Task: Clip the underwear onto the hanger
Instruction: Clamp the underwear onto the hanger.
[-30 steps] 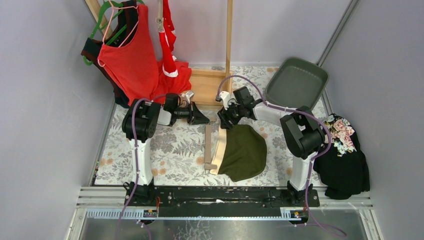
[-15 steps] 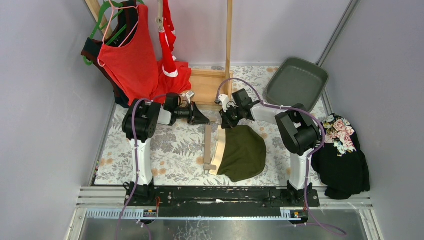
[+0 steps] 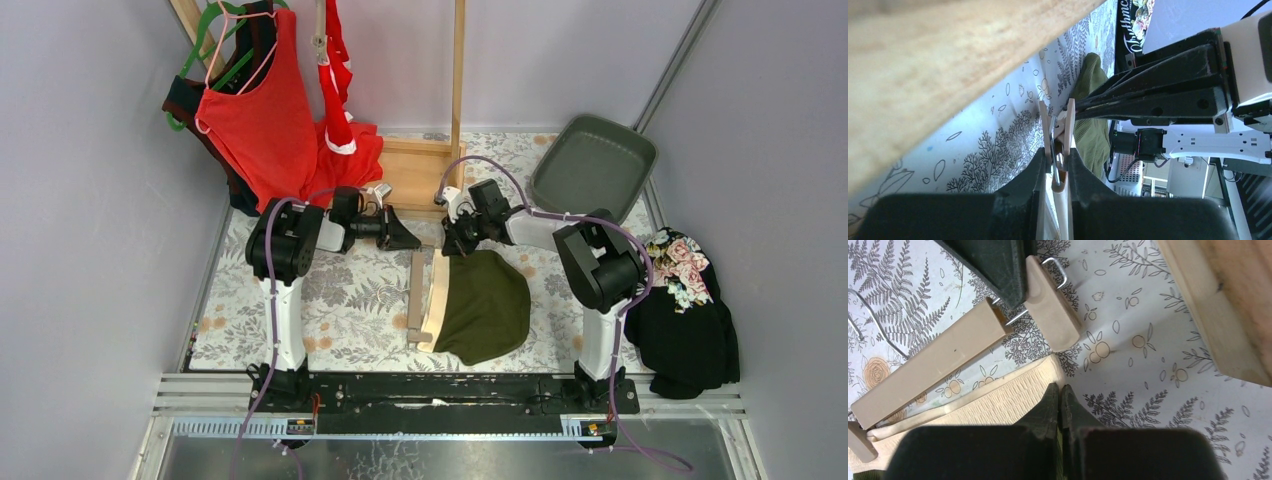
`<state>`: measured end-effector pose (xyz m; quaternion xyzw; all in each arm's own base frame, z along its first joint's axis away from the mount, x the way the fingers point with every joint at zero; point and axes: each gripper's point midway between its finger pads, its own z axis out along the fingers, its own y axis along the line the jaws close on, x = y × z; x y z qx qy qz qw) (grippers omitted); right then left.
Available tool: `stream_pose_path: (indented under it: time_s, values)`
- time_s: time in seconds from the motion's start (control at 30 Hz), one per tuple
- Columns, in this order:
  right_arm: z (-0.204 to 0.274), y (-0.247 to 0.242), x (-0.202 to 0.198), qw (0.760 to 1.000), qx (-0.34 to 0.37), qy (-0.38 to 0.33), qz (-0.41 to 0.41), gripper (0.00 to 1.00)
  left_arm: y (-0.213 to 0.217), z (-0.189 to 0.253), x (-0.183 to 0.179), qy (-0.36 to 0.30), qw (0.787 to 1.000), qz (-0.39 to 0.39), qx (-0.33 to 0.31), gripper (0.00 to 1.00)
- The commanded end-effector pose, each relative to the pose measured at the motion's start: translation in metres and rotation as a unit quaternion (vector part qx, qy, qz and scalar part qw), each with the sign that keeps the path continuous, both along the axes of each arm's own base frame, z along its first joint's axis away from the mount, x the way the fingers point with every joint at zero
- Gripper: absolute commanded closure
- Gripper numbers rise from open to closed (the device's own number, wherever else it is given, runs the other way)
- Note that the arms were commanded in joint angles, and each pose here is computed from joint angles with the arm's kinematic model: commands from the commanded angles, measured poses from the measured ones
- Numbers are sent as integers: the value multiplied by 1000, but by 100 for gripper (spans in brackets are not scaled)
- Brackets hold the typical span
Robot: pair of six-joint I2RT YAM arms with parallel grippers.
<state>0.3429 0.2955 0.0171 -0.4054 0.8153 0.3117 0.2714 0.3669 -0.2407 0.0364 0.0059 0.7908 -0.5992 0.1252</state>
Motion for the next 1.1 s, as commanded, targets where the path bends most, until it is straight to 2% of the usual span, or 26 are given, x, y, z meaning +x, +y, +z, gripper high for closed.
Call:
stream_pose_path:
  time_s: [0.0, 0.4, 1.07]
  values:
    - [41, 2, 18, 998, 45, -46, -10, 100, -5, 17, -12, -20, 999, -22, -37, 100]
    - [45, -1, 21, 997, 52, -48, -11, 100, -12, 32, -23, -30, 996, -33, -83, 100]
    - [64, -6, 23, 996, 59, -67, -19, 100, -11, 16, -21, -23, 998, -20, -49, 100]
